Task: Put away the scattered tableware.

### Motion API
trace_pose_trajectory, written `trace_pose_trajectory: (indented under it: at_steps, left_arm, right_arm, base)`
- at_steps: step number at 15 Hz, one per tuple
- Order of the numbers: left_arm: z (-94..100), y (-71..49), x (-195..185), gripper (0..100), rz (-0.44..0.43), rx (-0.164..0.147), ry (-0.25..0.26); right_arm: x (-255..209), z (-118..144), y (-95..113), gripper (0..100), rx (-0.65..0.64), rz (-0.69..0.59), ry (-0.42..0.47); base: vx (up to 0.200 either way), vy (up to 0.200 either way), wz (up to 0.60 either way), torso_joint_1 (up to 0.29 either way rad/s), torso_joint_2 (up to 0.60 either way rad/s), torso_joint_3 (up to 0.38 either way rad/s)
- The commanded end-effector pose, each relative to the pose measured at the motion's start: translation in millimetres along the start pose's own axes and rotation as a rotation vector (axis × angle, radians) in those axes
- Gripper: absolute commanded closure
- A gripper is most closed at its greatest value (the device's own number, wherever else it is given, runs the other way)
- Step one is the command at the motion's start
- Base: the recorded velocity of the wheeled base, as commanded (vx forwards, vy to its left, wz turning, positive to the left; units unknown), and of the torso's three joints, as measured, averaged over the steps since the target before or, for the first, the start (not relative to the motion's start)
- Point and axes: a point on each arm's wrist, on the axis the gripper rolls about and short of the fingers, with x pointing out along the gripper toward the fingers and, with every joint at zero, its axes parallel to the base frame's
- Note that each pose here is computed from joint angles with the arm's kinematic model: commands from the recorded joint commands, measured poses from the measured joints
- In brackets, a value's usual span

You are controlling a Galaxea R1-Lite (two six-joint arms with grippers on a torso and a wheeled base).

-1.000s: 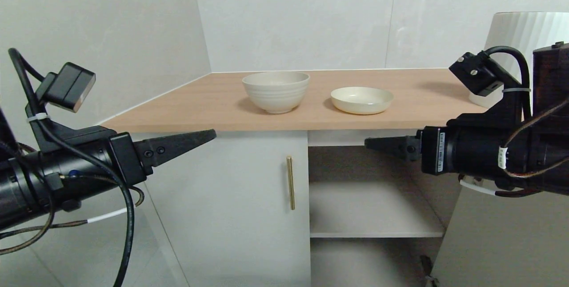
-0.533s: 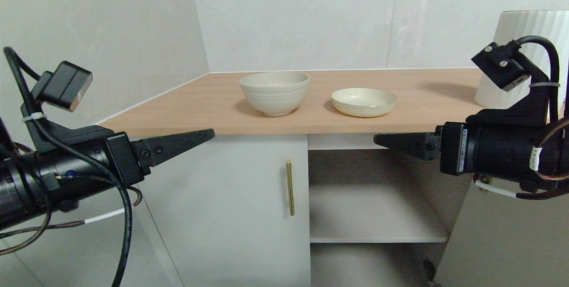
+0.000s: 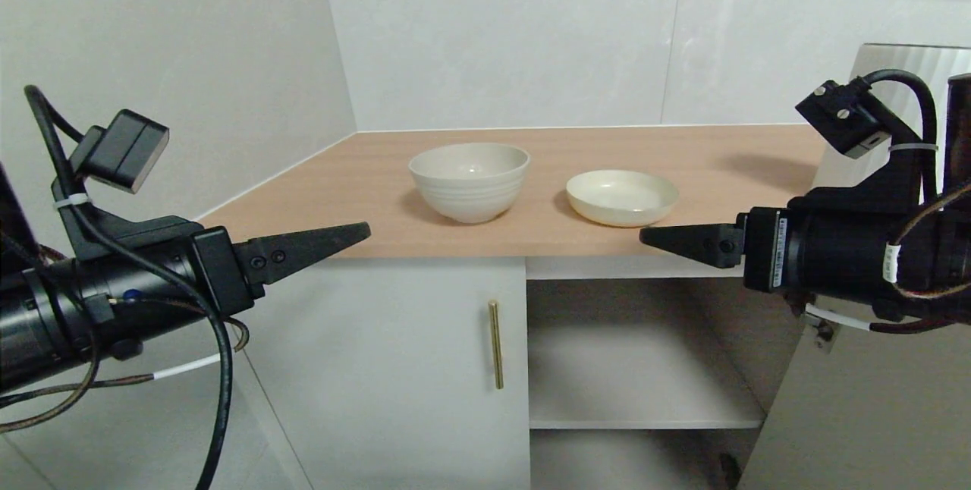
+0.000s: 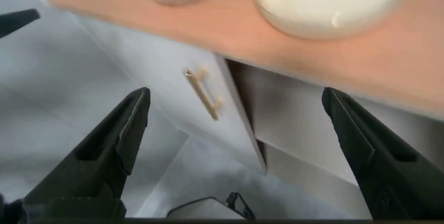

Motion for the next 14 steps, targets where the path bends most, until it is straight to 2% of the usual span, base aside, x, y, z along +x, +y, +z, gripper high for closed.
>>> trace_pose_trajectory:
  at_steps: [1,6,9,11,12,13,14]
  left_arm:
    - [-1.3,1.5,1.9,0,0.001,-0.004,0.007]
    - [-1.2,1.9,2.6,0,0.002,-0.004,0.009]
    - [-5.7,8.1,11.9,0,0.012,-0.022,0.039]
    - [-2.6,8.4,14.4,0,0.012,-0.021,0.035]
    - [10.7,8.5,24.2,0,0.004,-0.080,0.018]
    - [22.1,10.7,34.7,0,0.008,-0.122,0.021]
    - [29.1,11.3,39.5,0,0.010,-0.133,0.022]
  right_arm:
    - [3.4,-1.4,-0.7,0,0.000,-0.004,0.009]
    - [7.1,-1.8,-4.4,0,0.004,-0.021,0.013]
    - [7.0,-0.1,-7.4,0,0.009,-0.031,0.005]
    - [9.9,-0.7,-8.1,0,0.010,-0.032,0.006]
    - [19.6,0.2,-14.3,0,0.013,-0.047,-0.010]
    - [29.6,3.0,-19.3,0,0.014,-0.067,-0.017]
    - [33.4,4.9,-20.4,0,0.013,-0.076,-0.018]
  base:
    - [0.000,0.000,0.00,0.178,-0.56,-0.300]
    - [0.000,0.000,0.00,0.172,-0.49,-0.285]
    - [0.000,0.000,0.00,0.193,-0.48,-0.284]
    - [0.000,0.000,0.00,0.205,-0.48,-0.278]
    - [0.000,0.000,0.00,0.115,-0.28,-0.159]
    - [0.000,0.000,0.00,0.061,-0.15,-0.095]
    - [0.000,0.000,0.00,0.036,-0.08,-0.056]
